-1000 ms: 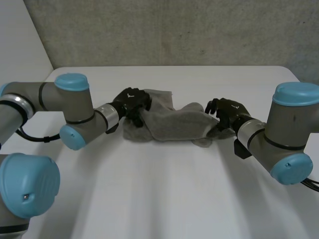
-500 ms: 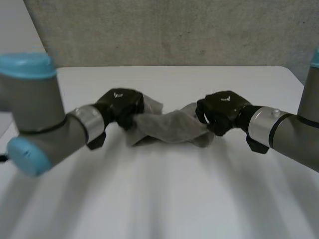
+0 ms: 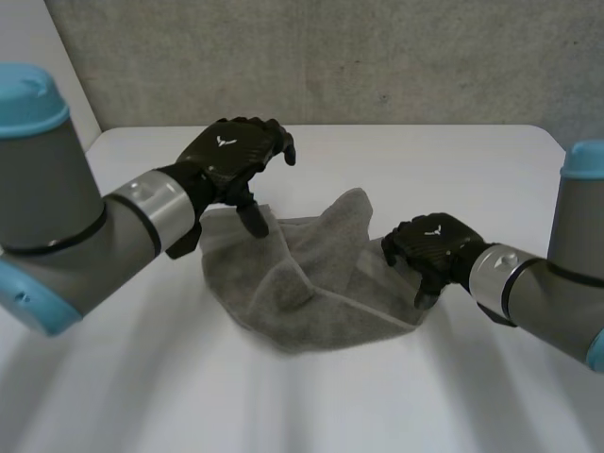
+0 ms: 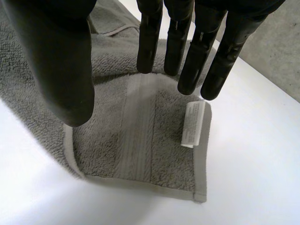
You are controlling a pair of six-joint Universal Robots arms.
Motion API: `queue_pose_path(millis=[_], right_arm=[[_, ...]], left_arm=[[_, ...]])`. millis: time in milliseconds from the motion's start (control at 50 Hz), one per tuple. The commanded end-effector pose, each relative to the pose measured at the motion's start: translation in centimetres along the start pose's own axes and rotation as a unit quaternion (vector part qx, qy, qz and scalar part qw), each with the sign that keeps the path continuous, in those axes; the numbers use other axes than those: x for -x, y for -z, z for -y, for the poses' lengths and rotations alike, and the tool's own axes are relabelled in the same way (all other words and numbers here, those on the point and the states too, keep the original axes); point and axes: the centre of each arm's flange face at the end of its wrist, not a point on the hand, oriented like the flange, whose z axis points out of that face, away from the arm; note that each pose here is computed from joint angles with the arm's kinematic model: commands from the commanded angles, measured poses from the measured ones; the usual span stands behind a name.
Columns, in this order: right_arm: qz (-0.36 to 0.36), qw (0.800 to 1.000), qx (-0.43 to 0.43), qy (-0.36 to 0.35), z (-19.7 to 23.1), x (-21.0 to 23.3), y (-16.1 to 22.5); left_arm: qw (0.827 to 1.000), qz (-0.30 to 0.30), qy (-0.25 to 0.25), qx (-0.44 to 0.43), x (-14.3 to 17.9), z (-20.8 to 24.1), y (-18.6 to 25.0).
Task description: Fold the towel.
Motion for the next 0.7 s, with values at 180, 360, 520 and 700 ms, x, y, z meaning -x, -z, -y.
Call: queue_pose_path(millis=[180, 360, 520, 700], right_arm=[[-0.006, 0.994, -0.018, -0.106, -2.7, 1.4, 0.0], [-0.008, 0.993, -0.013, -0.120, -4.7, 2.2, -0.2], [-0.001, 0.993, 0.002, -0.119, -5.6, 3.2, -0.9], [0.010, 0.993, 0.005, -0.117, -5.8, 3.6, -1.4]], left_arm=[[0.972, -0.068, -0.182, 0.135, -0.1, -7.9, -3.8], [0.965, -0.093, -0.186, 0.162, -0.5, -10.1, -5.1], [0.961, -0.104, -0.179, 0.181, -0.8, -11.1, -5.1], [0.958, -0.125, -0.166, 0.198, -1.2, -11.9, -4.8]])
